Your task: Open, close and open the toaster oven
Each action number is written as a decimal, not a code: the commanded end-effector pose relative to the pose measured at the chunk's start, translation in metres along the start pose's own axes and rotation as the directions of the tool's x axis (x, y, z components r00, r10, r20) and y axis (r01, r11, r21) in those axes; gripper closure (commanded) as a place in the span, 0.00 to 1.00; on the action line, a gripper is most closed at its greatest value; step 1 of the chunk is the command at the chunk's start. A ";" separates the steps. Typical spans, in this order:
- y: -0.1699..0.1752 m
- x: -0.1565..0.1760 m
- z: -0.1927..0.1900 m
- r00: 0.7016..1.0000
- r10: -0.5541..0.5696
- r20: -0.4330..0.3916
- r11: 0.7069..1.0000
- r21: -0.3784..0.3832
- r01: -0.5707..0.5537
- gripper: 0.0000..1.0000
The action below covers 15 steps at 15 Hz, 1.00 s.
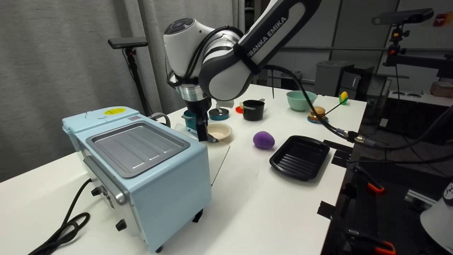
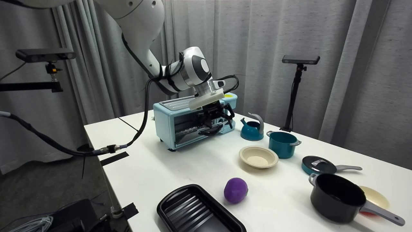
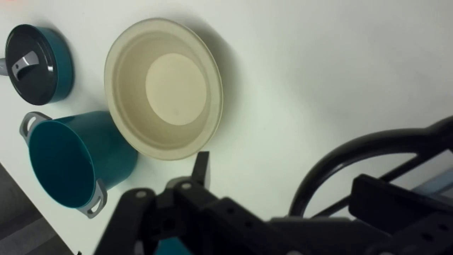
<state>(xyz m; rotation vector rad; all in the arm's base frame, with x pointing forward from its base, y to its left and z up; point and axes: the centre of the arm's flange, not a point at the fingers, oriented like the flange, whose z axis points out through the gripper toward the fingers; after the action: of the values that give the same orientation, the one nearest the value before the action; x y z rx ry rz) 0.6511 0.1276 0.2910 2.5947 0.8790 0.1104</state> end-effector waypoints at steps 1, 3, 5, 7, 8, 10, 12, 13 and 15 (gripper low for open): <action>0.005 0.011 0.023 0.999 -0.026 0.038 1.000 -0.004 0.026 0.00; -0.015 0.016 0.030 0.998 -0.031 0.051 1.000 -0.004 0.031 0.00; -0.023 0.019 0.034 0.997 -0.043 0.061 0.999 -0.013 0.044 0.00; -0.024 0.021 0.038 0.996 -0.059 0.069 0.998 -0.023 0.060 0.00; -0.014 0.021 0.040 0.995 -0.064 0.074 0.997 -0.028 0.066 0.00; -0.011 0.022 0.044 0.994 -0.070 0.084 0.997 -0.028 0.072 0.00; -0.008 0.023 0.051 0.992 -0.075 0.099 0.997 -0.027 0.078 0.00; -0.007 0.024 0.055 0.991 -0.075 0.108 0.997 -0.023 0.078 0.00; -0.032 0.028 0.064 0.989 -0.079 0.127 0.997 -0.016 0.082 0.00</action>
<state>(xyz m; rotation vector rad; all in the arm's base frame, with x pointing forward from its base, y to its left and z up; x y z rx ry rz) 0.6602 0.1124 0.2449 2.5143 0.9062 -0.0525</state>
